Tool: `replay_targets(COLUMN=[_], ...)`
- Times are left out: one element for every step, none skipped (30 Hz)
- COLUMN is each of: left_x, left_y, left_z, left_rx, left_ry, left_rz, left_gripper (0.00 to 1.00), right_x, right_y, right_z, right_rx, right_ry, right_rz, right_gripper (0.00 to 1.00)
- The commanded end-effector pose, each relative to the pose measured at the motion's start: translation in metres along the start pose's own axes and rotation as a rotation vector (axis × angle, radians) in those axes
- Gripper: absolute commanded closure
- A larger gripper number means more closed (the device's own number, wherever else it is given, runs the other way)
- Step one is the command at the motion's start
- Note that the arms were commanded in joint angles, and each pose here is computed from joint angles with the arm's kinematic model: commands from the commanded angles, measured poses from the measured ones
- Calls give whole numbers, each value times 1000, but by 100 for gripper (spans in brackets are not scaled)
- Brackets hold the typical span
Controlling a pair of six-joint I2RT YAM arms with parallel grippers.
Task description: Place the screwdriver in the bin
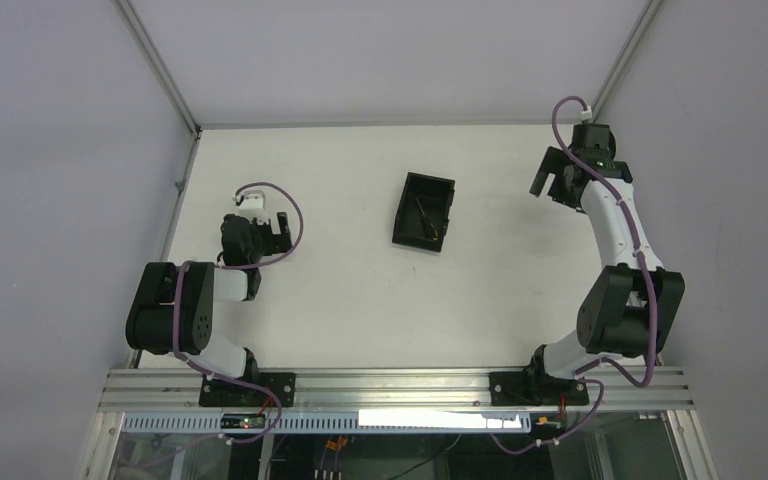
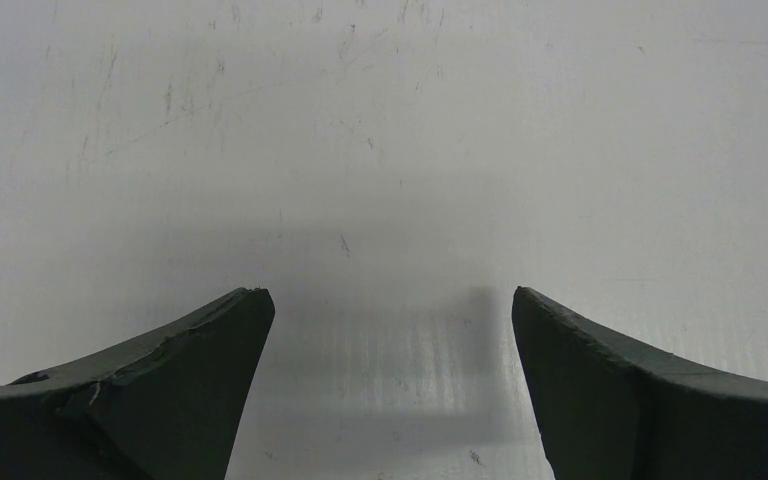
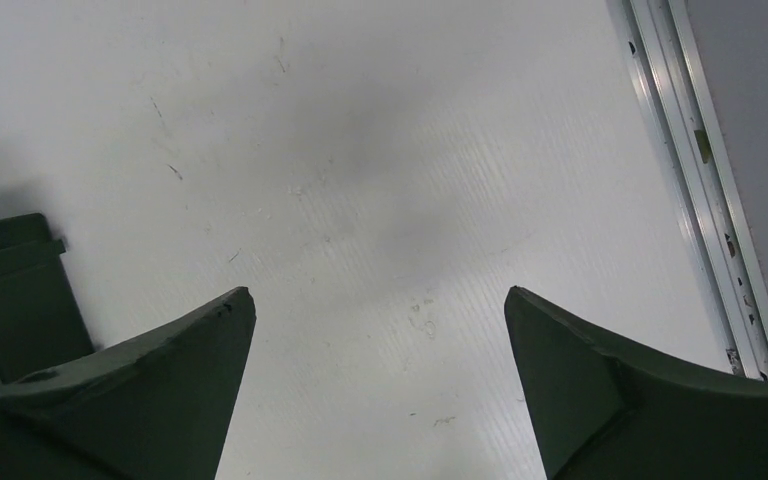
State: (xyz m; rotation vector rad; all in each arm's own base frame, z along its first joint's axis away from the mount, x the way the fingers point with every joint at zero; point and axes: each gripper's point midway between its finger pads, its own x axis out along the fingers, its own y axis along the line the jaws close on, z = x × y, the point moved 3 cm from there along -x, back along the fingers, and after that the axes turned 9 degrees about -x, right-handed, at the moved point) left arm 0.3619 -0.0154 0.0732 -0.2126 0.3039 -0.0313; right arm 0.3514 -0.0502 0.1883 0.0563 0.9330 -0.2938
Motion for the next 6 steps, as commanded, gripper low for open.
replay_targets(left_x=[-2,-2,-2,-2,-2,-2], left_y=[-4,-4,-4,-3,-4,-4], left_z=[13,13,13,13,13,13], left_rx=[0,0,0,0,0,0], left_ry=[-49,-49,-48,-48,-48,-48], left_rz=[-16,-16,-16,-15,-15,-16], left_gripper=[1,1,1,1,1,1], right_x=[-16,-14,-12,-11,-10,-10], right_y=[0,-1,-2,-4,-5,-5], right_z=[17,16,14,12,13,14], right_rx=[-8,-8,-1,2,6,11], right_ry=[-107,-103,-95,-77,-72,-70], right_rz=[25,24,21,16,9,1], right_gripper=[1,1,1,1,1,1])
